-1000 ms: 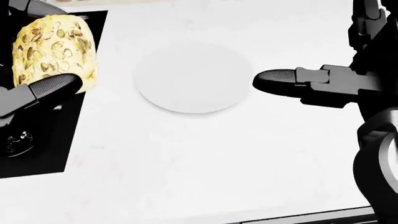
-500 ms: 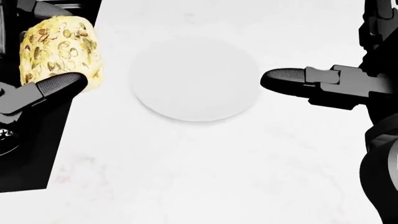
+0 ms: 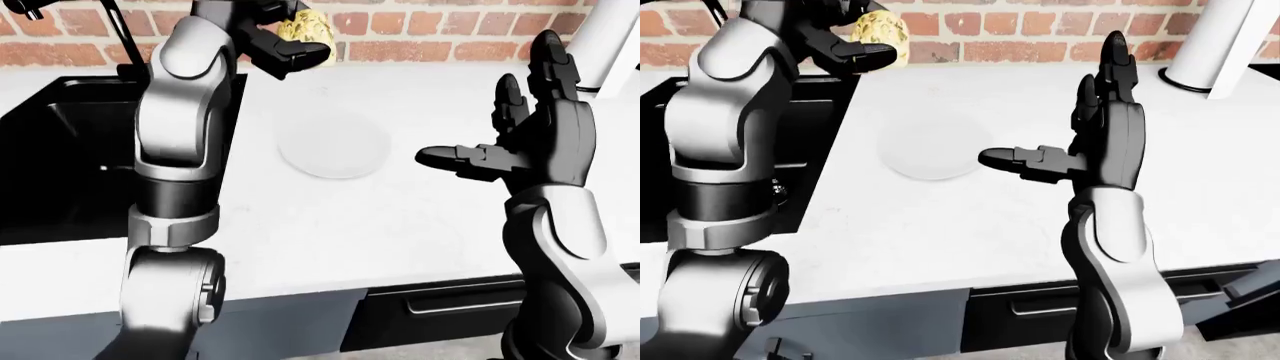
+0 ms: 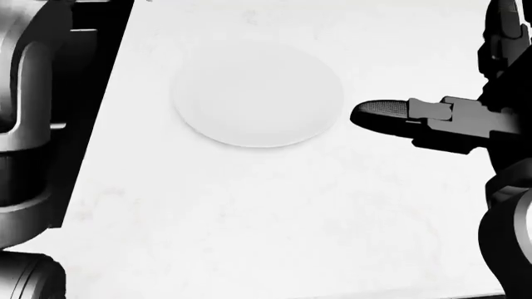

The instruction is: Place the pastries on the plates.

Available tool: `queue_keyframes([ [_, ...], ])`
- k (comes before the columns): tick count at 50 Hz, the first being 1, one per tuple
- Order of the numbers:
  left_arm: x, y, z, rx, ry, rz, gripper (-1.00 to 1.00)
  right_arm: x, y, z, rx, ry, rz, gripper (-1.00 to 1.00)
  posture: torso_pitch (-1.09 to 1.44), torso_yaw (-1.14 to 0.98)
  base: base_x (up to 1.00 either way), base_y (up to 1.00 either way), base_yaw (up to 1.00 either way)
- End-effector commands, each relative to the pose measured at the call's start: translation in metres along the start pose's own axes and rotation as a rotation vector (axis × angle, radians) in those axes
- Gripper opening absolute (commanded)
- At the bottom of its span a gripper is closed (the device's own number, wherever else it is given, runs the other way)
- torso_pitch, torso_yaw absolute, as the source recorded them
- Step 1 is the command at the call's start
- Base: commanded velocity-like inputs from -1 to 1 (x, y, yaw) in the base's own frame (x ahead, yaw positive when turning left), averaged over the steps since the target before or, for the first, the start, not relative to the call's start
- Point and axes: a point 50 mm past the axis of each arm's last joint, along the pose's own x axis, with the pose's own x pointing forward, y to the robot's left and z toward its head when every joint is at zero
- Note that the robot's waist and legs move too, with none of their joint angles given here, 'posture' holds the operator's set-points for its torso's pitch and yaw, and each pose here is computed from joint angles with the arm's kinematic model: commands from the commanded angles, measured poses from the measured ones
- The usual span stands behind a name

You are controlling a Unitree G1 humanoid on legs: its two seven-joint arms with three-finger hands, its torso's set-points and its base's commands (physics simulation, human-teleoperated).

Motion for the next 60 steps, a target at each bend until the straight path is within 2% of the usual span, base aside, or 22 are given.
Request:
queue_keyframes([
  [1, 0.012, -0.001, 0.027, 0.031, -0.148, 0.010, -1.00, -0.001, 0.000, 0.013, 0.008, -0.079, 0.002, 1.00, 0.05, 0.00, 0.00, 0.00, 0.00],
  [7, 0.044, -0.016, 0.017, -0.008, -0.141, -0.011, -1.00, -0.005, -0.004, 0.014, 0.006, -0.081, -0.005, 1.00, 0.05, 0.00, 0.00, 0.00, 0.00],
  [12, 0.057, -0.029, 0.009, 0.009, -0.126, -0.019, -1.00, -0.005, -0.005, 0.015, 0.007, -0.082, -0.008, 1.00, 0.05, 0.00, 0.00, 0.00, 0.00],
  [13, 0.058, -0.030, 0.004, 0.028, -0.115, -0.013, -1.00, -0.005, -0.005, 0.015, 0.004, -0.082, -0.010, 1.00, 0.05, 0.00, 0.00, 0.00, 0.00],
  [15, 0.058, -0.034, -0.004, 0.020, -0.101, -0.013, -1.00, -0.006, -0.005, 0.016, 0.004, -0.082, -0.011, 1.00, 0.05, 0.00, 0.00, 0.00, 0.00],
  [26, 0.054, -0.037, -0.045, 0.070, -0.004, 0.074, -1.00, -0.006, -0.005, 0.022, -0.002, -0.090, -0.010, 1.00, 0.05, 0.00, 0.00, 0.00, 0.00],
  [30, 0.051, -0.038, -0.055, 0.078, 0.025, 0.084, -1.00, -0.007, -0.006, 0.023, -0.005, -0.091, -0.013, 1.00, 0.05, 0.00, 0.00, 0.00, 0.00],
  [38, 0.045, -0.044, -0.077, 0.125, 0.080, 0.066, -1.00, -0.007, -0.004, 0.023, -0.007, -0.091, -0.012, 1.00, 0.05, 0.00, 0.00, 0.00, 0.00],
  [48, 0.038, -0.064, -0.097, 0.098, 0.125, 0.037, -1.00, -0.012, -0.007, 0.024, -0.014, -0.090, -0.015, 1.00, 0.05, 0.00, 0.00, 0.00, 0.00],
  [60, 0.033, -0.076, -0.107, 0.057, 0.148, 0.026, -1.00, -0.012, -0.008, 0.028, -0.021, -0.092, -0.018, 1.00, 0.05, 0.00, 0.00, 0.00, 0.00],
])
